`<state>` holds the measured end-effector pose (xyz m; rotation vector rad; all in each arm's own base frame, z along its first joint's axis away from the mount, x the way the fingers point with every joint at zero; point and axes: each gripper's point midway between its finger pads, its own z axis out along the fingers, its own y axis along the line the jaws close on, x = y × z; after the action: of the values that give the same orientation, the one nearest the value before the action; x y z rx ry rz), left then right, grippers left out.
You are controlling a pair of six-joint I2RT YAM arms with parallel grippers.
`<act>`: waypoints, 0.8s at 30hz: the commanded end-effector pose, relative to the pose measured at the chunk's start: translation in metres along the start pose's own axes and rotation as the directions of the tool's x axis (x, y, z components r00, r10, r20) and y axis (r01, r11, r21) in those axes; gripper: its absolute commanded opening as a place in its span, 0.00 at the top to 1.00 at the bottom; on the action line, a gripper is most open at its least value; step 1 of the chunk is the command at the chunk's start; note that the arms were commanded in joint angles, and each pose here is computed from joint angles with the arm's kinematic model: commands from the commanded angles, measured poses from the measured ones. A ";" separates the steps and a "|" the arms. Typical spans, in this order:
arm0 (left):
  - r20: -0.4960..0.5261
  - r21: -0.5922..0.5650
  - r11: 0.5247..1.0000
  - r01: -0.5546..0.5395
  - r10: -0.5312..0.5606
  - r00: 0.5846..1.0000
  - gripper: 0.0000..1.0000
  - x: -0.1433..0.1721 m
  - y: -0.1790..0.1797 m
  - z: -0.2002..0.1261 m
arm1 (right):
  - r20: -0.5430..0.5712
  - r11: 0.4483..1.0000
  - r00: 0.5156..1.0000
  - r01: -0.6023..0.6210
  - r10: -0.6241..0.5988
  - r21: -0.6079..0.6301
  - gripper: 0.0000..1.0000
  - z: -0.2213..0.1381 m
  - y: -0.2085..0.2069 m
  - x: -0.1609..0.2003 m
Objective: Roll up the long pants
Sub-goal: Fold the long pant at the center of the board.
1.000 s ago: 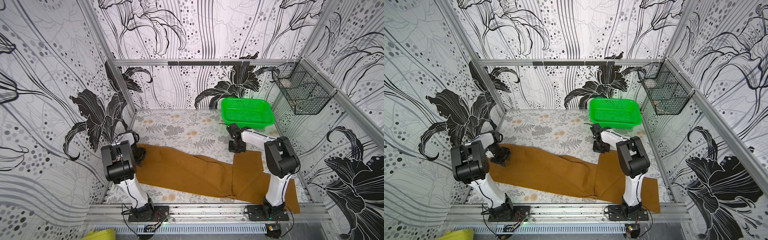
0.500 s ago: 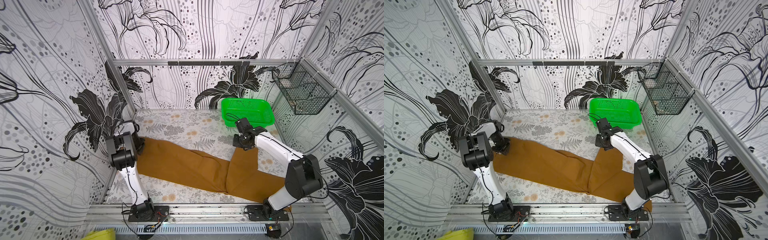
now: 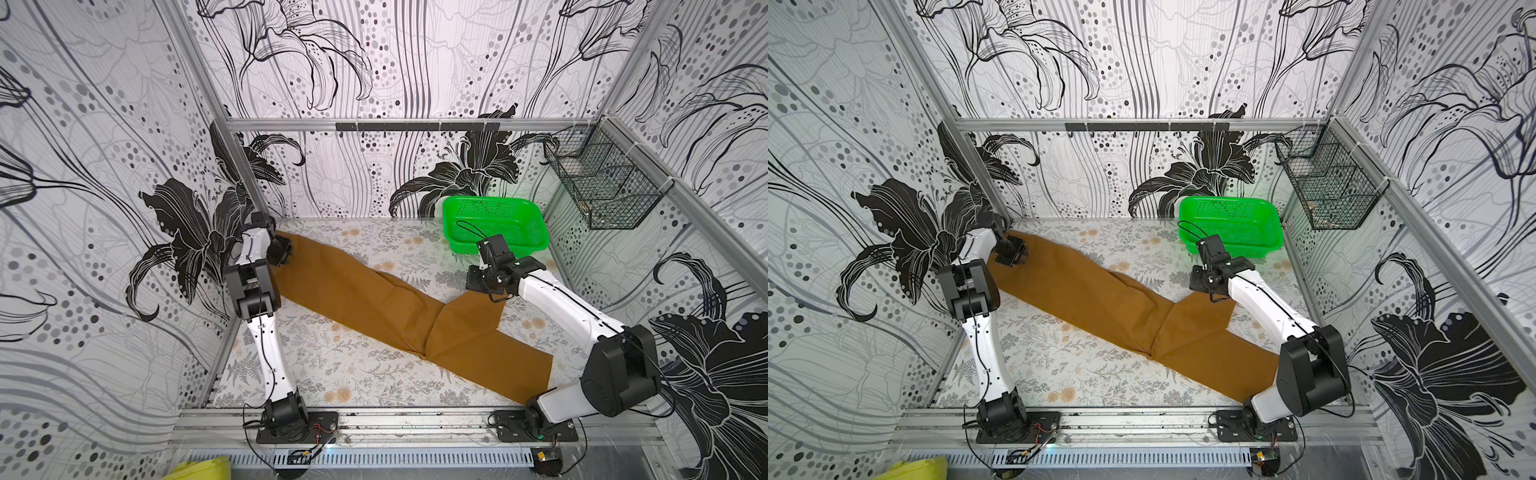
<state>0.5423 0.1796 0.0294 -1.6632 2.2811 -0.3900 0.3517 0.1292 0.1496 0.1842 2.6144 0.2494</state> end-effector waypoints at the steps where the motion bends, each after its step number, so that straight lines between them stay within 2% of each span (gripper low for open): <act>1: 0.026 0.062 0.998 0.001 -0.003 1.000 0.69 -0.010 -0.013 0.003 | -0.079 0.998 0.997 0.001 0.004 0.066 1.00 -0.013 -0.018 0.039; 6: 0.042 0.036 0.999 0.000 -0.002 0.999 0.69 -0.010 -0.008 -0.006 | -0.100 0.983 0.991 -0.074 0.091 0.165 1.00 -0.047 -0.053 0.096; 10: 0.047 0.017 1.000 -0.004 0.003 0.999 0.69 -0.007 -0.003 -0.012 | -0.025 0.965 0.982 -0.180 0.188 0.191 1.00 -0.081 -0.083 0.124; 13: 0.060 -0.001 1.000 -0.008 0.008 0.998 0.70 -0.007 0.002 -0.017 | 0.136 0.955 0.966 -0.244 0.222 0.169 1.00 -0.112 -0.101 0.116; 18: 0.067 -0.024 1.000 -0.012 0.013 0.998 0.70 -0.005 0.009 -0.024 | 0.379 0.942 0.900 -0.293 0.214 0.164 1.00 -0.163 -0.119 0.081; 21: 0.063 -0.027 1.000 -0.006 0.007 0.998 0.70 -0.003 0.011 -0.024 | 0.430 0.946 0.877 -0.296 0.213 0.134 1.00 -0.185 -0.122 0.075; 24: 0.053 -0.023 1.000 0.004 -0.003 0.999 0.70 0.001 0.013 -0.022 | 0.392 0.946 0.894 -0.292 0.217 0.142 1.00 -0.190 -0.125 0.086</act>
<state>0.5249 0.1792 0.0331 -1.6781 2.2783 -0.3403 0.1865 0.0109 0.2430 0.5684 2.2186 0.1151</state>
